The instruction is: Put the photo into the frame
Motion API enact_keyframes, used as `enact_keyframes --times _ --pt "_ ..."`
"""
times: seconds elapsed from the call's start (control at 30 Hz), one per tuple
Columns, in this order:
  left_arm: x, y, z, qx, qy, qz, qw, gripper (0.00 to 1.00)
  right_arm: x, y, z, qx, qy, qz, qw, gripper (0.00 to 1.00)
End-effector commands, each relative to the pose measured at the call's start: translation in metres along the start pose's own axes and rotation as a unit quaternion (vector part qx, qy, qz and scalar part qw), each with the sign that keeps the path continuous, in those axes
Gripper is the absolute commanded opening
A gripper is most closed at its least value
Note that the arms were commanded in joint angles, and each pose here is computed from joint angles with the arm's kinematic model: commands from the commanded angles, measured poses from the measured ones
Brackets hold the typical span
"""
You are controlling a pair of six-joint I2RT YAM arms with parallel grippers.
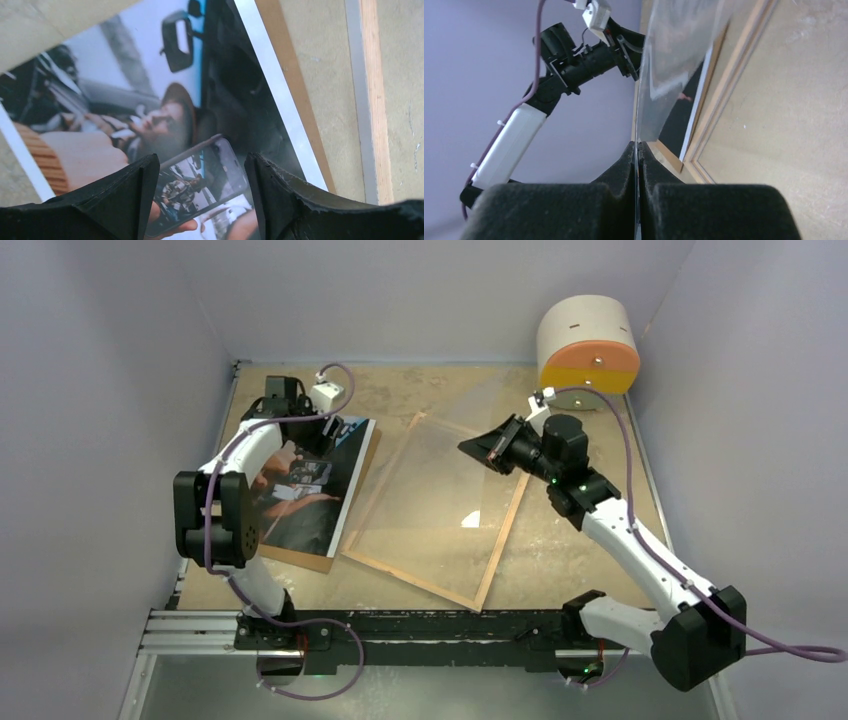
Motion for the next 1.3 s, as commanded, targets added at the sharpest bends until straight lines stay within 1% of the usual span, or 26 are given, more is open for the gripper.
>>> enact_keyframes --times 0.0,0.17,0.3,0.33,0.37,0.4,0.6,0.8,1.07,1.27 --pt "-0.007 0.002 -0.001 0.021 -0.010 -0.013 1.000 0.68 0.006 0.002 -0.015 0.039 -0.023 -0.045 0.998 0.00" --pt "0.001 0.016 -0.007 0.021 -0.001 0.001 1.000 0.68 0.009 0.017 -0.073 0.029 0.032 -0.070 0.997 0.00" --pt "0.005 0.024 -0.012 0.023 0.012 0.011 1.000 0.68 0.001 0.026 -0.100 0.011 0.069 -0.070 0.995 0.00" --pt "0.006 0.025 -0.014 0.024 0.015 0.011 1.000 0.69 -0.002 0.026 -0.106 0.008 0.080 -0.077 0.994 0.00" --pt "0.006 0.026 -0.016 0.025 0.019 0.011 0.999 0.75 -0.004 0.027 -0.111 0.007 0.088 -0.083 0.993 0.00" --pt "0.007 0.027 -0.017 0.026 0.022 0.011 0.999 0.76 -0.006 0.028 -0.117 0.007 0.095 -0.087 0.992 0.00" --pt "0.016 0.035 -0.049 0.048 0.058 0.014 0.997 0.80 -0.004 0.037 -0.141 0.038 0.119 -0.082 0.989 0.00" --pt "0.023 0.041 -0.080 0.084 0.078 0.014 0.993 0.80 -0.007 0.048 -0.164 0.092 0.137 -0.084 0.983 0.00" --pt "0.032 0.049 -0.090 0.101 0.082 0.016 0.991 0.78 -0.012 0.055 -0.175 0.147 0.144 -0.089 0.975 0.00" --pt "0.034 0.057 -0.098 0.111 0.092 0.021 0.989 0.76 -0.012 0.058 -0.177 0.157 0.137 -0.086 0.974 0.00"
Point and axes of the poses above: each gripper's point midway between its finger pads, its own x axis out along the fingers, its own z axis along the line the jaws close on, y = z × x, the point moved 4 cm from there along -x, back along the fingers, and after that the axes turned 5 degrees about x, right-handed, at the moved point
